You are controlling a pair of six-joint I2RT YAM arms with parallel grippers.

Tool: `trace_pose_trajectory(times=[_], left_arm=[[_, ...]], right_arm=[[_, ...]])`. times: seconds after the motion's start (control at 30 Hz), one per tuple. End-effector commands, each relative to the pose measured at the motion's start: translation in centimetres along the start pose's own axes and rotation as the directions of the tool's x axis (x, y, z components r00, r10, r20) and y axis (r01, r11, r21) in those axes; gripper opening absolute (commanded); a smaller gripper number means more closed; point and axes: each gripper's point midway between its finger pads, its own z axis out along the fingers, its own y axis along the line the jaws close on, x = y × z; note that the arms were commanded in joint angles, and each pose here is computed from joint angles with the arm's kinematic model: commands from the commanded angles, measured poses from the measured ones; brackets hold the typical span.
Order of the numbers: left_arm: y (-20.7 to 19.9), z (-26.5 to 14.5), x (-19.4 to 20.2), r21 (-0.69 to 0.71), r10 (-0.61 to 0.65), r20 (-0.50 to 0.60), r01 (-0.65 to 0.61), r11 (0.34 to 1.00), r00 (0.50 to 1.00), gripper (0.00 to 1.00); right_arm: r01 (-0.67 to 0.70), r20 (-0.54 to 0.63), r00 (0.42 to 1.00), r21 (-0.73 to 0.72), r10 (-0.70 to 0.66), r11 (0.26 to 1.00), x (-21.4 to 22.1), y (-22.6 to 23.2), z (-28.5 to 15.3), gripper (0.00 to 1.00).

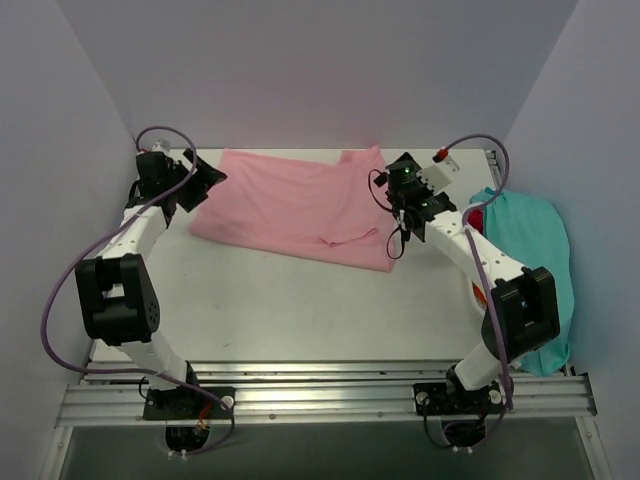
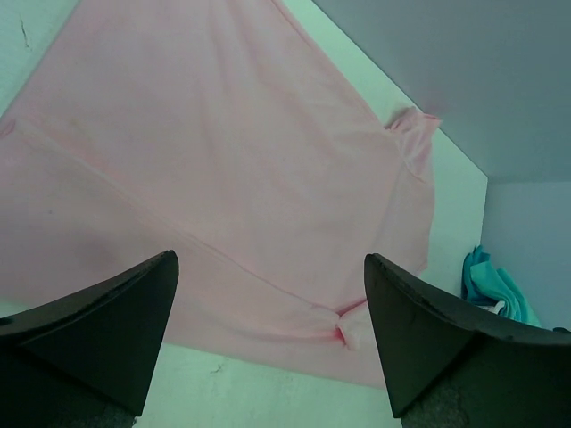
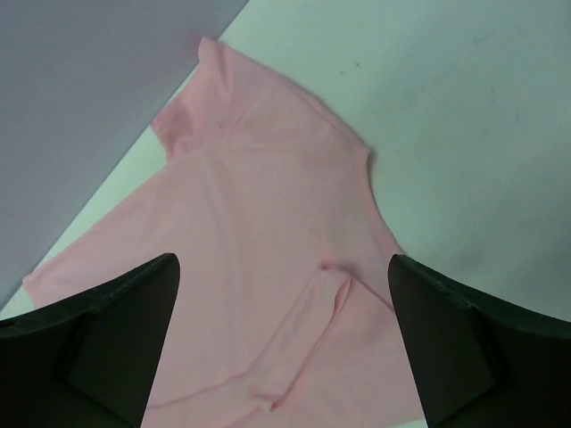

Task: Fold and stack the t-shirts
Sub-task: Fold the flattened tshirt in 1/3 of the way

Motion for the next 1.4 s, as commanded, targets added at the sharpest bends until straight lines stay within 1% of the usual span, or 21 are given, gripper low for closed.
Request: trace_pose_trajectory(times=[0.0,0.03,0.07,0.1,0.13,0.17,0.27,0.47,0.6,0.67,0.8,0.97,1.0,1.07,1.1,1.17,1.2,1.27,1.3,1.37], left_arm=[[0.5,-1.6,1.0,0.007,0.05,0.024,-0.051,0.999,0.998,0.94],[0.7,-1.8,1.4,0.007,0.055,0.022,-0.055,0.998,0.998,0.94],[0.9,-2.3,1.6,-0.003,0.062,0.031,-0.062,0.998,0.998,0.94],[1.5,-2.5,2.0,-0.02,0.077,0.031,-0.077,0.997,0.997,0.94],[3.0,-2.6,3.2,-0.054,0.073,0.012,-0.072,0.996,0.997,0.94],[3.4,-3.1,3.1,-0.076,0.085,0.031,-0.083,0.994,0.996,0.94],[5.4,-3.6,4.2,-0.133,0.115,0.025,-0.11,0.985,0.993,0.94],[7.3,-3.4,5.0,-0.187,0.136,0.01,-0.132,0.973,0.991,0.94],[9.2,-2.9,5.3,-0.252,0.136,0.008,-0.13,0.959,0.991,0.94],[10.1,-2.4,5.7,-0.268,0.131,-0.004,-0.127,0.955,0.991,0.94],[11.4,-1.4,6.4,-0.295,0.117,-0.028,-0.12,0.948,0.993,0.94],[12.9,-0.7,7.0,-0.328,0.094,-0.053,-0.106,0.939,0.994,0.94],[13.0,-0.7,6.9,-0.332,0.093,-0.053,-0.105,0.938,0.994,0.94],[13.2,-0.6,7.0,-0.337,0.086,-0.057,-0.1,0.936,0.995,0.94],[13.2,-0.6,7.1,-0.337,0.085,-0.058,-0.1,0.936,0.995,0.94],[13.3,-0.6,7.1,-0.338,0.085,-0.059,-0.1,0.936,0.995,0.94],[13.4,-0.6,7.0,-0.34,0.083,-0.057,-0.098,0.935,0.995,0.94],[13.4,-0.6,7.0,-0.341,0.082,-0.056,-0.096,0.935,0.995,0.94],[13.4,-0.6,7.0,-0.342,0.081,-0.057,-0.096,0.935,0.995,0.94],[13.5,-0.6,7.1,-0.344,0.08,-0.059,-0.096,0.934,0.995,0.94]], right_arm=[[0.029,-0.085,0.996,-0.06,-0.034,0.998,4.9,-1.1,-0.9,0.98],[0.007,-0.096,0.995,-0.099,-0.017,0.995,5.6,-0.4,-1.0,0.98],[0.028,-0.119,0.992,-0.098,-0.04,0.995,7.2,-1.0,-0.9,0.96],[0.035,-0.13,0.99,-0.1,-0.048,0.994,7.9,-1.2,-0.6,0.95],[0.035,-0.148,0.988,-0.112,-0.052,0.993,8.7,-1.0,-0.5,0.91],[0.047,-0.171,0.983,-0.104,-0.064,0.994,9.9,-1.3,0.2,0.89],[0.059,-0.2,0.977,-0.101,-0.078,0.993,11.7,-1.4,1.3,0.84],[0.08,-0.217,0.971,-0.085,-0.097,0.993,13.5,-1.2,3.2,0.76],[0.085,-0.218,0.971,-0.072,-0.099,0.994,14.1,-1.3,4.5,0.72],[0.091,-0.226,0.969,-0.062,-0.102,0.994,14.6,-1.4,5.2,0.68],[0.099,-0.237,0.965,-0.053,-0.109,0.994,15.4,-1.7,6.2,0.53],[0.11,-0.238,0.964,-0.035,-0.116,0.993,15.7,-2.3,7.2,0.45],[0.114,-0.245,0.962,-0.03,-0.118,0.993,15.9,-2.6,7.4,0.41],[0.111,-0.245,0.963,-0.026,-0.114,0.993,15.9,-2.9,7.7,0.34],[0.112,-0.247,0.962,-0.025,-0.115,0.993,16.0,-2.9,7.8,0.26],[0.107,-0.245,0.963,-0.026,-0.11,0.994,15.8,-3.0,7.9,0.19],[0.107,-0.243,0.964,-0.027,-0.111,0.994,15.8,-3.0,7.8,0.12],[0.105,-0.242,0.964,-0.03,-0.109,0.994,15.6,-3.0,7.7,0.08],[0.105,-0.242,0.964,-0.033,-0.109,0.994,15.5,-2.8,7.6,0.02],[0.104,-0.239,0.965,-0.035,-0.11,0.994,15.1,-2.7,7.4,0.0]])
